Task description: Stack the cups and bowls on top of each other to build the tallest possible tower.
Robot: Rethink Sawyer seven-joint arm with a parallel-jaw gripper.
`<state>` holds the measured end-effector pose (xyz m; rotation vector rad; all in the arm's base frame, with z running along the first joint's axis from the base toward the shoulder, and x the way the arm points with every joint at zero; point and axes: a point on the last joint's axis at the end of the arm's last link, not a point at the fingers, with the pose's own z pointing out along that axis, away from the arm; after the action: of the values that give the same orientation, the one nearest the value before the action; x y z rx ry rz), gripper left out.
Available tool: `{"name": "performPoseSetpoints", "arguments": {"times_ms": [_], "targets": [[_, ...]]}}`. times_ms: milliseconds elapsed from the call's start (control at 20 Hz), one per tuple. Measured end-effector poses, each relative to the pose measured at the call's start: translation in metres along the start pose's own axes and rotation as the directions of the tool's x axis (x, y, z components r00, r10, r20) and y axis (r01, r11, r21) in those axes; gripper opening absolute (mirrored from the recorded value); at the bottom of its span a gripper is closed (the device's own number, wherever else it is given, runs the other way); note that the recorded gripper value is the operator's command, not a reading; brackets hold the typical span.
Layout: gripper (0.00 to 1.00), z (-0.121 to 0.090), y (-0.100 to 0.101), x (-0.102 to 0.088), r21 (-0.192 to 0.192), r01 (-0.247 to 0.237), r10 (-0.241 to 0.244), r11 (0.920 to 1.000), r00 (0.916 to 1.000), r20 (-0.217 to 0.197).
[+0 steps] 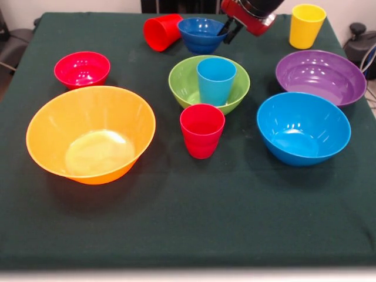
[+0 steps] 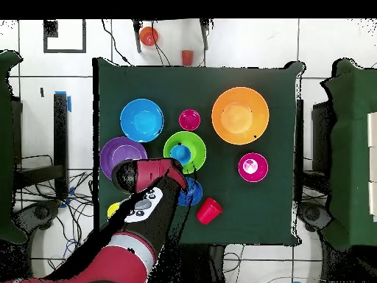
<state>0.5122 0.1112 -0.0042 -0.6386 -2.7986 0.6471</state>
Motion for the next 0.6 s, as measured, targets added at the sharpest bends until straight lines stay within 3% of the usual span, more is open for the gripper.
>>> {"name": "performPoseSetpoints", "arguments": {"times_ms": [600], "targets": [[0.0, -0.0017, -0.0017, -0.0012, 0.0, -0.004, 0.004, 1.0, 1.0, -0.004]]}}
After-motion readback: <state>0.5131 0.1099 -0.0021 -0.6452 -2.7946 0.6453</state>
